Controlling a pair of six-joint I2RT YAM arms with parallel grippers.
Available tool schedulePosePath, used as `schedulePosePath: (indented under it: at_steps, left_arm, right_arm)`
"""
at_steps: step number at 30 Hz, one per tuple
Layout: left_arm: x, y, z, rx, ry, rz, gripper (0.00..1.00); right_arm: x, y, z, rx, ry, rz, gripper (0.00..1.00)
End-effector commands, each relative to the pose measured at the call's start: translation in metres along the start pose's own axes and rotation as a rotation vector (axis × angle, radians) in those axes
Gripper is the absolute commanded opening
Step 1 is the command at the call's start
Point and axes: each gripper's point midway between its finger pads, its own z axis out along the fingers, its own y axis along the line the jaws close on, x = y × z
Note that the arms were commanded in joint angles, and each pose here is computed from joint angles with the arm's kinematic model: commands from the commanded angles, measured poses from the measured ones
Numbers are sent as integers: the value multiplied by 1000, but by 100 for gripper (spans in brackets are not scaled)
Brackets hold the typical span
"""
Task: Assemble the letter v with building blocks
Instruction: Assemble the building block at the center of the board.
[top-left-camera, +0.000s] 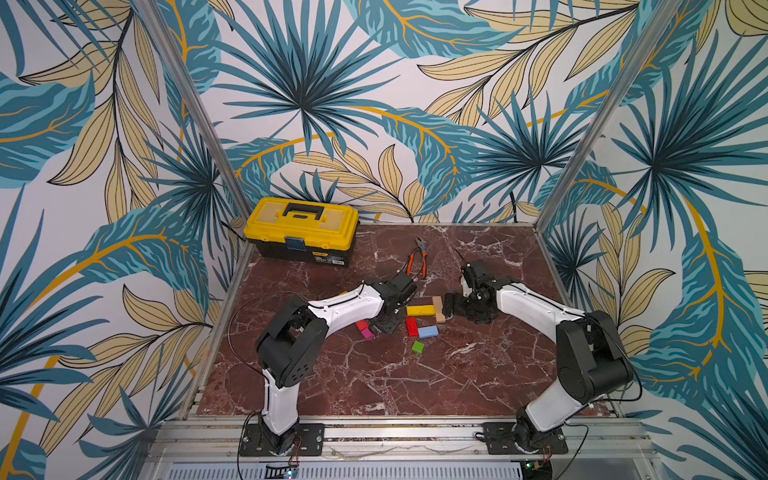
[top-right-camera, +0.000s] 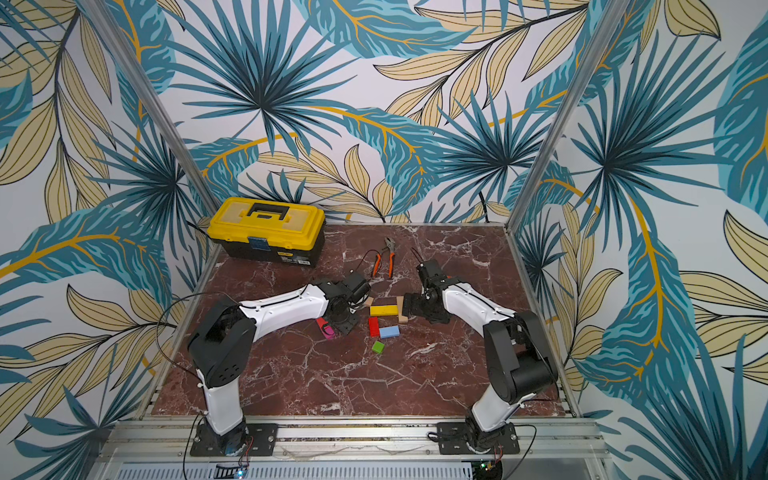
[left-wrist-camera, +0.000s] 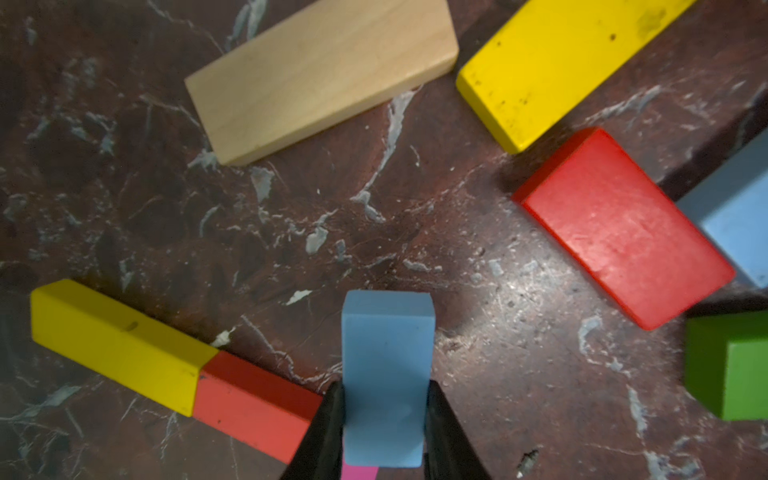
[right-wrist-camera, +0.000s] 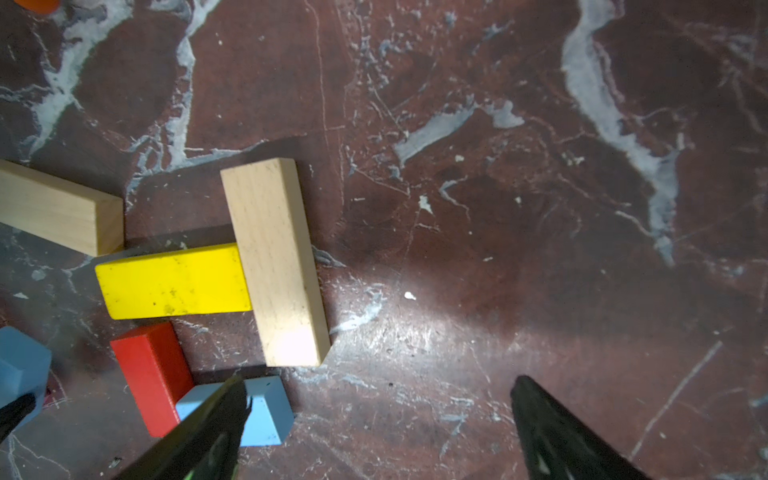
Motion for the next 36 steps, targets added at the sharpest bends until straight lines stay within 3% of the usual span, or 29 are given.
schedulePosePath:
  at_steps: [1, 36]
  left_arm:
    - [-2, 6, 3, -21, 5, 14, 26]
    - [13, 9, 23, -11, 75, 3, 34]
  right_arm:
    - [0, -1, 2, 2, 10, -9, 100]
    - [1, -3, 0, 9, 7, -13, 99]
